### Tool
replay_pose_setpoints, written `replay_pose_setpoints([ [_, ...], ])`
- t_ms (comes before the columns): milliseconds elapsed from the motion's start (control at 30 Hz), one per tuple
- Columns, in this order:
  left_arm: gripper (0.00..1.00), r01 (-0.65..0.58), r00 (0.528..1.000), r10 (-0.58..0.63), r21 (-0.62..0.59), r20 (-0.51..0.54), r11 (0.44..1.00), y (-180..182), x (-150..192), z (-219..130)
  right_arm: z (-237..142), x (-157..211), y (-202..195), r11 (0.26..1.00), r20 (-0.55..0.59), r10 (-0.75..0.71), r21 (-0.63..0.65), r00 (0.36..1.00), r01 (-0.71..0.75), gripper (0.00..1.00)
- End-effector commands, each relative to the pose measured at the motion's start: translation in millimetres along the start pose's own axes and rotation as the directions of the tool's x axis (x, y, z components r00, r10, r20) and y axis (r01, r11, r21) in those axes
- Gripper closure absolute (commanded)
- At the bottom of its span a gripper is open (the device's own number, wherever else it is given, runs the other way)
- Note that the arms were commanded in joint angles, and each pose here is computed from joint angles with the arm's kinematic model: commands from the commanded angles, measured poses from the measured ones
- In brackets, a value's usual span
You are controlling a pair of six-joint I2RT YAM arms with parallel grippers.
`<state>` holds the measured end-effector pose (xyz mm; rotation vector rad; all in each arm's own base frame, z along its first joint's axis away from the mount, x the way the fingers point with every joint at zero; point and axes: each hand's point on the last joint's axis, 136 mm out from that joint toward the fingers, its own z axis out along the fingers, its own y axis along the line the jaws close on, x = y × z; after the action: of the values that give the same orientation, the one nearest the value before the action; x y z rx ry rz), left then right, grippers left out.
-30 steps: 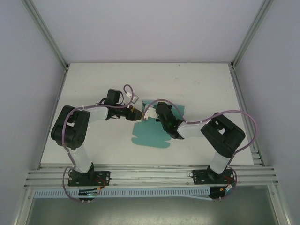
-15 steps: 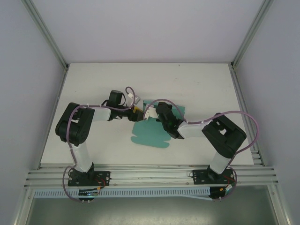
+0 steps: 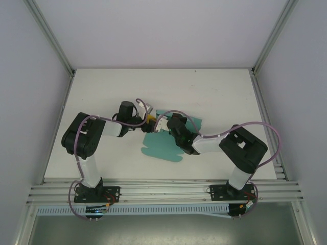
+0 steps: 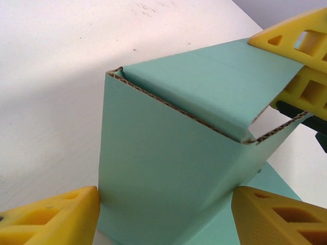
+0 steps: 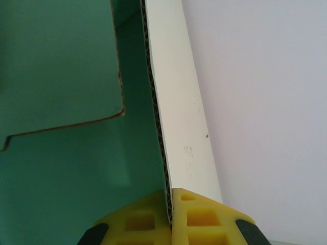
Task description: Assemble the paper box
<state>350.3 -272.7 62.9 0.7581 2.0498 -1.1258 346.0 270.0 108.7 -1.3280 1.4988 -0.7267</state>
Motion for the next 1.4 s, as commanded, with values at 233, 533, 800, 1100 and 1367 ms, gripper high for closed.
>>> replay_pose_setpoints([
  [233,0.56,-0.113,0.984,0.127,-0.112,0.126,0.987,3,-35,0,-19,-2,53,0.990,0.015,-0.052,-0.134,0.999,0.054,1.00],
  [533,0.76,-0.076,0.991,0.096,-0.184,0.098,0.980,14,-29,-3,-21,0,46,0.992,0.007,-0.043,-0.115,0.999,0.044,1.00],
  [800,0.55,-0.113,0.988,0.120,-0.075,0.096,0.991,-16,-27,-14,-15,1,35,0.995,-0.005,-0.047,-0.090,0.999,0.046,1.00],
  [1100,0.37,-0.048,0.985,0.075,-0.171,0.156,0.984,-13,-34,-44,-8,-1,-8,0.999,0.010,-0.040,-0.033,0.999,0.041,1.00],
  [1367,0.42,0.013,0.981,0.010,-0.119,0.195,0.993,-3,-35,-57,1,-14,-19,0.997,0.052,-0.074,0.027,0.996,0.073,1.00],
])
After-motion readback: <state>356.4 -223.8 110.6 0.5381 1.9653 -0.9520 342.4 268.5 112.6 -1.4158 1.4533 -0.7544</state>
